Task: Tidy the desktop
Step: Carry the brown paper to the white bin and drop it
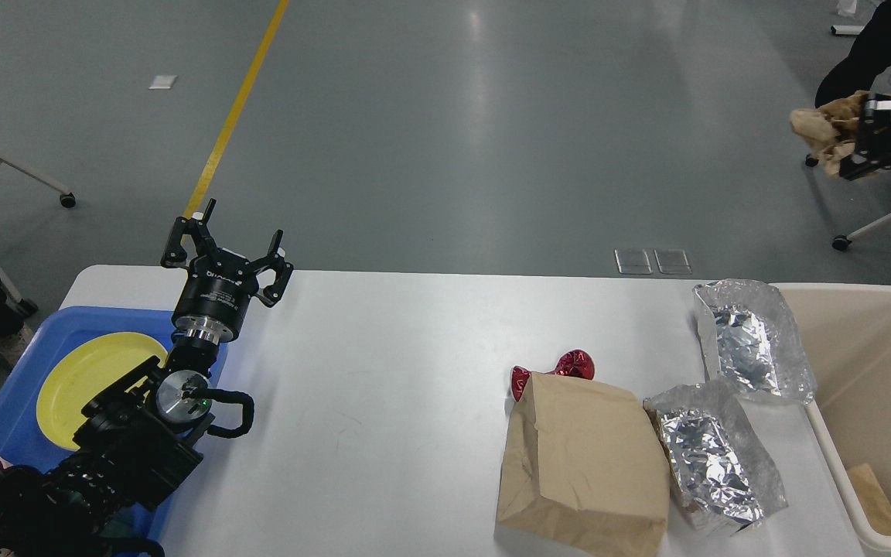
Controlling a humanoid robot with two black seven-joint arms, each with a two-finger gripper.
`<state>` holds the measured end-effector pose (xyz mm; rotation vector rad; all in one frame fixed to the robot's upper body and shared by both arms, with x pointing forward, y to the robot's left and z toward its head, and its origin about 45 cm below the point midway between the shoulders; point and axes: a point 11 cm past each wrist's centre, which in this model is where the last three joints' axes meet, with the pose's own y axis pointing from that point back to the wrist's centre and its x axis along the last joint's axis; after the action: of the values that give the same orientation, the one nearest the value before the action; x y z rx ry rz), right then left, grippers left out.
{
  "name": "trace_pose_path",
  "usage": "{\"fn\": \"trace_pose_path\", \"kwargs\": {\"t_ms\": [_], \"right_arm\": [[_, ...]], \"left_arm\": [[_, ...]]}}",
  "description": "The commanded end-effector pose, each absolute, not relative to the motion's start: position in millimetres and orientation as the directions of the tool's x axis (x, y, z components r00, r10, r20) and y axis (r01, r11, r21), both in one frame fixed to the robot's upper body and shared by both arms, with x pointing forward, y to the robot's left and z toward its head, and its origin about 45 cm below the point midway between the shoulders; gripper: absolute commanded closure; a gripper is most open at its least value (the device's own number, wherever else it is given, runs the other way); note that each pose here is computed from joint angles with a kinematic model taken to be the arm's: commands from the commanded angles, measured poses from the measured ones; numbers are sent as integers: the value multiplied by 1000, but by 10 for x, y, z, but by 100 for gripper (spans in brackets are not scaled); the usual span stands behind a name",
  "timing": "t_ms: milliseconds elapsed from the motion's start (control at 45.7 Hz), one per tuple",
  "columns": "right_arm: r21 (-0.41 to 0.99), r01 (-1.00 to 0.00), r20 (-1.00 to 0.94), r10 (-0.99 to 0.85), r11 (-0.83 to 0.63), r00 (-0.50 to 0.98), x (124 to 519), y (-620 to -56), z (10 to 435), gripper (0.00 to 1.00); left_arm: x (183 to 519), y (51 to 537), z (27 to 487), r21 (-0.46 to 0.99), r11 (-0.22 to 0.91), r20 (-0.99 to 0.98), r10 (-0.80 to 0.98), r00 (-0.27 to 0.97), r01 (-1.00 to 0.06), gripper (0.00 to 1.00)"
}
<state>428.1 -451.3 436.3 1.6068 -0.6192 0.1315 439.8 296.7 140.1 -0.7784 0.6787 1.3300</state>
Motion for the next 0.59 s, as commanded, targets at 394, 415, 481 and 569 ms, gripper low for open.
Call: {"fn": "trace_pose_path", "kwargs": {"t_ms": [394, 415, 481, 569], "right_arm": [[867, -402, 497, -464, 293, 734, 3332, -6111, 3892, 100], [861, -406, 508, -462, 307, 727, 3290, -6174, 3847, 100], [838, -421, 542, -446, 346, 712, 3186, -6333, 3718, 100], [805, -446, 586, -408, 391, 700, 3090, -6482, 3555, 100]], "left_arm": [[4398, 2967, 1401, -105, 68, -807, 577, 125, -992, 3], [4398, 2967, 1401, -105, 68, -807, 577, 125, -992, 3], [4398, 2967, 1401, -105, 68, -807, 577, 125, -992, 3], [4398, 2967, 1401, -105, 68, -807, 577, 125, -992, 3]]}}
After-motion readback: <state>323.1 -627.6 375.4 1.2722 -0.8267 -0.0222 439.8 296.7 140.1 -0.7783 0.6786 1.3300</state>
